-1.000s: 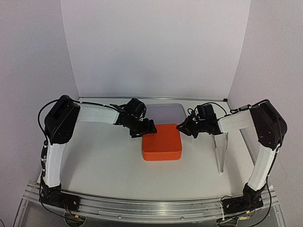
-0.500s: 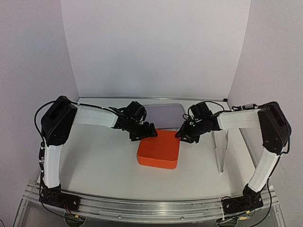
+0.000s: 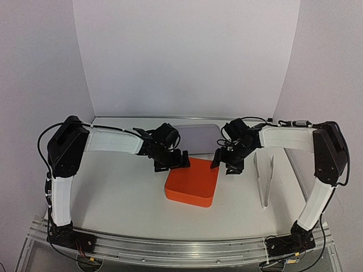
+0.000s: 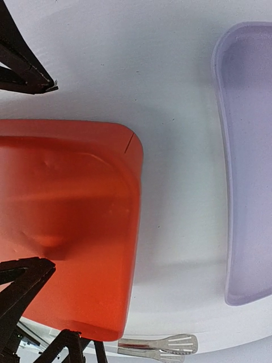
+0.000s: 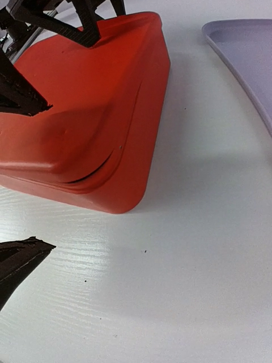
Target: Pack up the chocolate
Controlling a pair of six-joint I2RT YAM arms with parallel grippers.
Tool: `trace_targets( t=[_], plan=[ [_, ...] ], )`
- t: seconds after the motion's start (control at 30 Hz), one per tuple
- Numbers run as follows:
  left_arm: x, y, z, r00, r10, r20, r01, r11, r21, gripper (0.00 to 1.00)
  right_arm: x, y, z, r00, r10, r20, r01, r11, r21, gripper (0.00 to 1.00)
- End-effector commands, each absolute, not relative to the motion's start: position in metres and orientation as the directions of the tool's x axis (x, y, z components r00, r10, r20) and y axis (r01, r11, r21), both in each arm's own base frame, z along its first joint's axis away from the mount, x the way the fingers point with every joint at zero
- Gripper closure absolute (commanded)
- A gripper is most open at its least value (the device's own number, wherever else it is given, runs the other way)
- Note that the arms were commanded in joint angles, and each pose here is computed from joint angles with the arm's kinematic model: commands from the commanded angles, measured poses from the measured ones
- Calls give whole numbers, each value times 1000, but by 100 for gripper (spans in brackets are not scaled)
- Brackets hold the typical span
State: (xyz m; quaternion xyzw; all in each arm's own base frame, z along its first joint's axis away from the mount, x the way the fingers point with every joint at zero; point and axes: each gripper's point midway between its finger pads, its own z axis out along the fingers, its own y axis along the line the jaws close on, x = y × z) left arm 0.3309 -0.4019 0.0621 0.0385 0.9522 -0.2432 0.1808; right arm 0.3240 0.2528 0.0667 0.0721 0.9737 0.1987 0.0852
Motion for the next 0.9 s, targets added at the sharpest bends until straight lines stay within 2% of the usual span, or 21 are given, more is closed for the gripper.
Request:
trace_targets(
  t=[0.0, 0.23, 0.37, 0.57, 0.7, 0.87],
  plan=[
    [341, -407, 78, -918, -5, -396, 187, 876, -445, 0, 329, 248, 68, -980, 148, -130, 88, 919, 385, 28],
    [342, -415, 70, -920, 25, -390, 216, 865, -453, 0, 341, 270, 58, -990, 103, -91, 55, 902, 427, 31],
    [342, -423, 67, -923, 49, -382, 239, 850, -469, 1, 345, 278, 53, -991, 112, -71, 68, 889, 452, 36],
    [339, -439, 59, -926, 111, -360, 289, 822, -491, 13, 346, 291, 46, -995, 82, -49, 46, 863, 503, 39],
    [340, -441, 52, -923, 141, -357, 307, 830, -467, 22, 352, 297, 46, -996, 43, -81, -6, 854, 519, 41],
    [333, -457, 43, -891, 249, -380, 399, 828, -394, 30, 349, 308, 44, -999, 13, -49, -16, 831, 556, 43]
  ],
)
